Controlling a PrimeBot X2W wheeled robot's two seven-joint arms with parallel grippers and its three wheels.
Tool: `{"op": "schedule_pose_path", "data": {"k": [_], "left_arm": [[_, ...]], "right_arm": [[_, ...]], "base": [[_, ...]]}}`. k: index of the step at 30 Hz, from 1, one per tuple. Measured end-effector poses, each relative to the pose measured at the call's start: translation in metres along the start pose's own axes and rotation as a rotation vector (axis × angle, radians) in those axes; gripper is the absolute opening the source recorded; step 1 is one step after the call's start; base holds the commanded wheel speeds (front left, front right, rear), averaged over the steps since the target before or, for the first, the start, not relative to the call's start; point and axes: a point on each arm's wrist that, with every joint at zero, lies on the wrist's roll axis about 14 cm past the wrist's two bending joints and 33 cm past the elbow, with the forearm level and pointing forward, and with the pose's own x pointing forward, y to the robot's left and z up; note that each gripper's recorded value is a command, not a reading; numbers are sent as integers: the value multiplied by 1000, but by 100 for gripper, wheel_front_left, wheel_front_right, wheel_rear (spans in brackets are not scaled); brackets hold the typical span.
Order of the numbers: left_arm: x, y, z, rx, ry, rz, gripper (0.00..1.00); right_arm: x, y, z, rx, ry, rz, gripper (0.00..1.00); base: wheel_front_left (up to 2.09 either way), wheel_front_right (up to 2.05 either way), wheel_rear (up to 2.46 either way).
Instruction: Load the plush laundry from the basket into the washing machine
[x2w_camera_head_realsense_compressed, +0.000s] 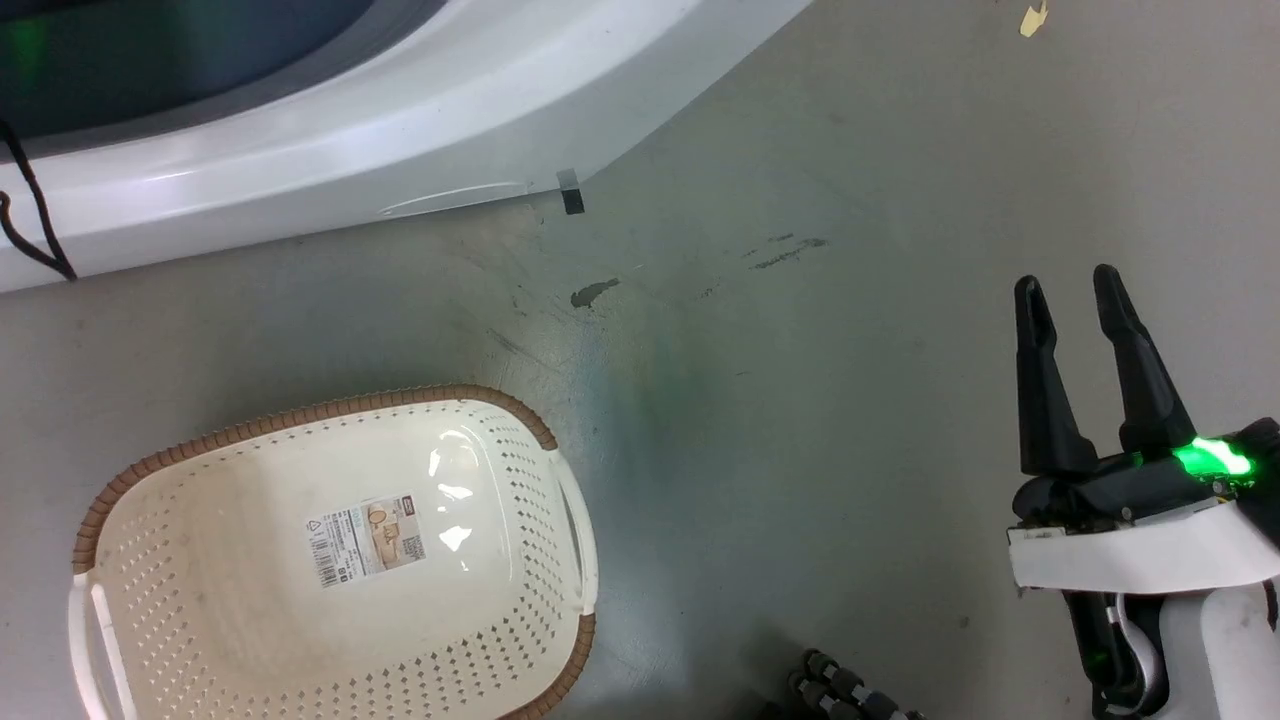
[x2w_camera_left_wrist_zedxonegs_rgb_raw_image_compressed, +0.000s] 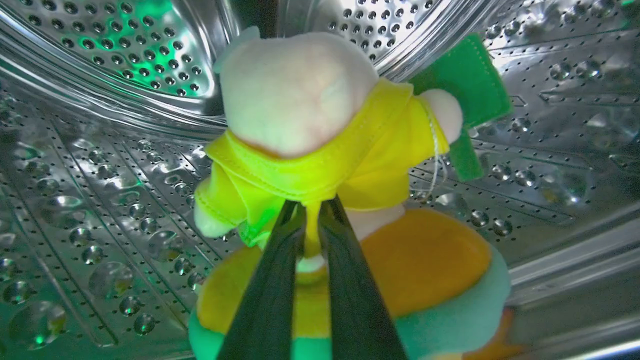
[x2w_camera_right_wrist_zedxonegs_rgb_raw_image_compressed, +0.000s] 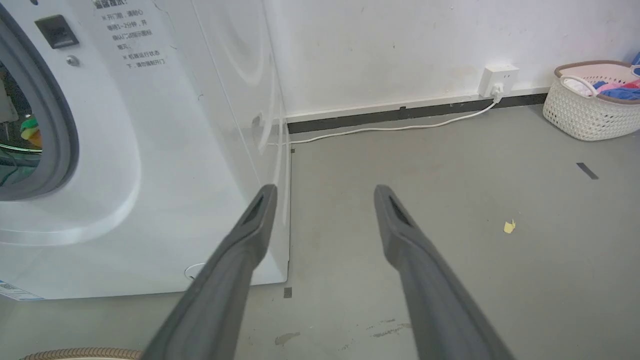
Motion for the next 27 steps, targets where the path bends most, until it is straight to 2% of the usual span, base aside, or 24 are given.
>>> {"op": "schedule_pose_path", "data": {"k": [2,3,4,5,15,22,24,27], "left_arm": [[1,2,-4,8,21,4,0],[0,2,-7,10,30,4,15],[-1,2,-8,11,33,4,83],[-2,1,-7,15,34,-1,100],[-44,-18,21,39,-92,-70,100],[-114,-51,40,13,-227,-143,100],[-139,-66,43,45,-253,-178,100],[-178,-78,47,-5,-289,-192,100]], "right_arm": [[1,1,0,2,-1,3,100],[1,2,0,4,-3,6,100],[1,3,1,5,-6,8,100],[1,3,3,6,-10,11,100],[-3,6,40,-20,-115,34,100],[-23,9,78,-44,-223,56,100],[-30,14,87,-46,-250,74,100],[-41,23,98,-45,-285,107,100]], "base": [[0,0,0],[0,0,0],[0,0,0],[0,0,0],[0,0,0],[0,0,0],[0,0,0],[0,0,0]]}}
